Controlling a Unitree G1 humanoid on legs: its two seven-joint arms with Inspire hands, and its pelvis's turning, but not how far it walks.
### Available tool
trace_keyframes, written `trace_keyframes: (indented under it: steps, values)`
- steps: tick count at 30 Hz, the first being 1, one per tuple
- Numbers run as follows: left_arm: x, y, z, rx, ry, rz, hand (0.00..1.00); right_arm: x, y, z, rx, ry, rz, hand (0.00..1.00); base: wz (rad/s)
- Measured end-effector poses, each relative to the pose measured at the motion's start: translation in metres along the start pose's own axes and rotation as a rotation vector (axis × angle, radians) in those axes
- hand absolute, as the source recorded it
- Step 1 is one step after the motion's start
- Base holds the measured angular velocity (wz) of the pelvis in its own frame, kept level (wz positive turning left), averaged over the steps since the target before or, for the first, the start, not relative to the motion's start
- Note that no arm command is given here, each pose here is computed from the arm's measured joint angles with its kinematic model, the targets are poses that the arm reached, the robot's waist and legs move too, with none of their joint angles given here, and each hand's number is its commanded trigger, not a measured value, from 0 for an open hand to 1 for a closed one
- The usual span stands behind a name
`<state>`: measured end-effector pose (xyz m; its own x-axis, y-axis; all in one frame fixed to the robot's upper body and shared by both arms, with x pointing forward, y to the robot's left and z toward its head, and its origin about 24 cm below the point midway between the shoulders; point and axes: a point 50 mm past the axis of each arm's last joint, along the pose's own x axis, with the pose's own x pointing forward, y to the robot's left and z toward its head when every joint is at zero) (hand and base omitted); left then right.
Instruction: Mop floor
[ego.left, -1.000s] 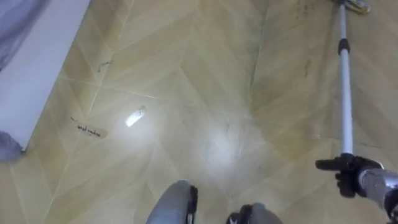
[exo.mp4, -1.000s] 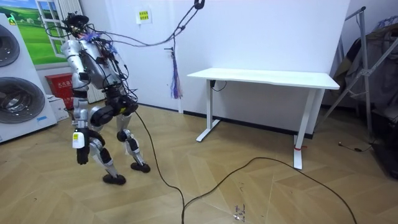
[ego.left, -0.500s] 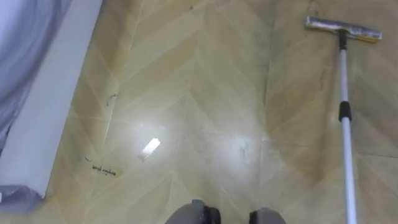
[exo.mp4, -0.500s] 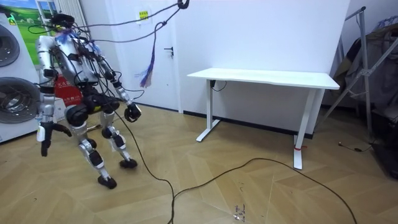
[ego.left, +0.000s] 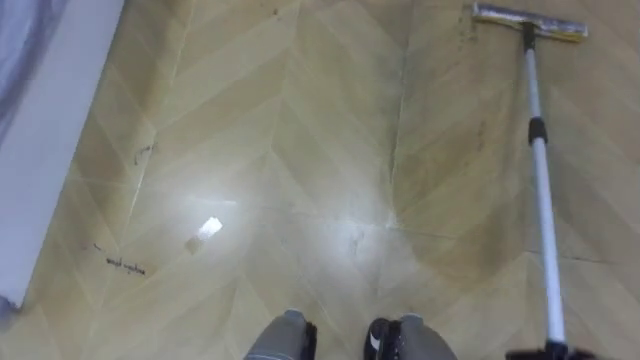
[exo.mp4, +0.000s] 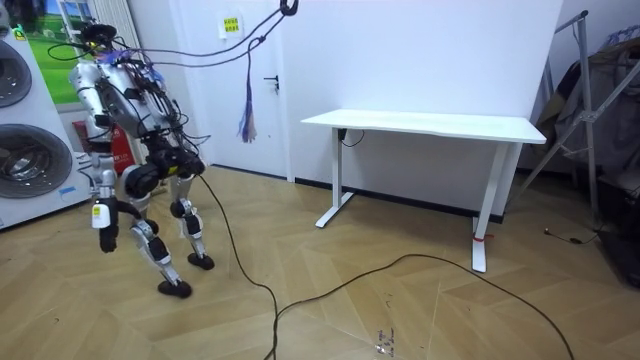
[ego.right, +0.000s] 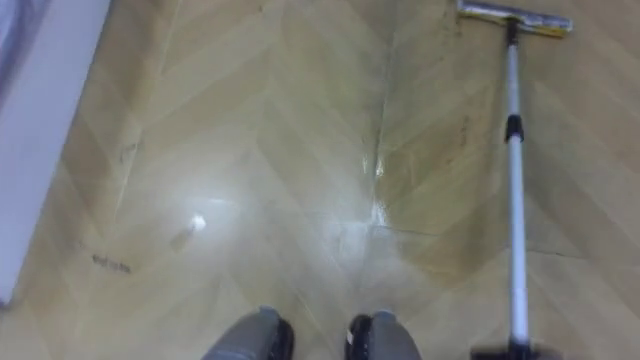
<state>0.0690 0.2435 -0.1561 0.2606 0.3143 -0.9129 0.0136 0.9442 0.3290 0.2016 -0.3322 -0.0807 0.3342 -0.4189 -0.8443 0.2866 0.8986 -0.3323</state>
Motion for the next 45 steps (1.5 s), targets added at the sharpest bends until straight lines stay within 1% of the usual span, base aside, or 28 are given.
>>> trace_keyframes:
  steps: [2,4,6,9,11,12,14,15,17,20,22,24,27,32,36,39,45]
  values:
    - [0.000,0.001,0.000,0.002,-0.006,0.004,0.00,-0.005,-0.002,0.026,0.026,-0.073,0.019,1.00,0.27]
    - [-0.001,0.001,0.000,0.005,-0.003,0.004,0.00,-0.006,0.000,0.031,0.033,-0.086,0.027,1.00,0.25]
    - [-0.001,0.002,-0.002,0.013,0.011,0.003,0.00,-0.004,0.001,0.021,0.020,-0.065,0.035,1.00,0.11]
    - [0.000,0.000,-0.005,0.014,0.028,-0.023,0.00,0.002,0.000,-0.015,-0.017,0.012,0.049,1.00,0.10]
    - [0.000,-0.002,-0.002,0.047,0.016,-0.038,0.00,0.005,-0.006,-0.051,-0.044,0.095,0.036,1.00,0.08]
    - [0.000,-0.003,-0.001,0.054,0.016,-0.038,0.00,0.005,-0.006,-0.061,-0.052,0.117,0.034,1.00,0.00]
    - [0.001,-0.003,0.002,0.069,0.012,-0.041,0.00,0.005,0.003,-0.089,-0.074,0.172,0.053,1.00,-0.06]
    - [0.001,-0.003,0.002,0.070,0.011,-0.045,0.00,0.005,0.006,-0.095,-0.075,0.181,0.062,1.00,-0.14]
    - [0.002,-0.004,0.003,0.060,0.021,-0.049,0.00,0.002,0.019,-0.120,-0.067,0.222,0.095,1.00,-0.21]
    - [0.003,-0.008,0.001,0.052,0.041,-0.054,0.00,-0.001,0.028,-0.142,-0.066,0.270,0.120,1.00,-0.03]
    - [0.003,-0.011,-0.005,0.046,0.067,-0.057,0.00,-0.003,0.027,-0.153,-0.079,0.295,0.121,1.00,-0.08]
    - [0.002,-0.009,-0.011,0.056,0.086,-0.045,0.00,-0.008,0.022,-0.172,-0.109,0.344,0.111,1.00,0.12]
    - [0.002,-0.004,-0.018,0.031,0.104,-0.026,0.00,-0.010,0.019,-0.180,-0.150,0.369,0.108,1.00,-0.08]
    - [0.001,0.000,-0.027,0.033,0.125,-0.008,0.00,-0.015,0.018,-0.196,-0.228,0.433,0.145,1.00,0.01]
    - [0.000,0.003,-0.027,0.016,0.128,0.010,0.00,-0.018,0.020,-0.206,-0.279,0.468,0.160,1.00,0.00]
    - [0.000,0.002,-0.027,0.013,0.134,0.011,0.00,-0.021,0.020,-0.211,-0.302,0.498,0.176,1.00,-0.04]
    - [0.001,0.006,-0.027,-0.044,0.141,0.030,0.00,-0.023,0.021,-0.217,-0.368,0.526,0.196,1.00,-0.06]
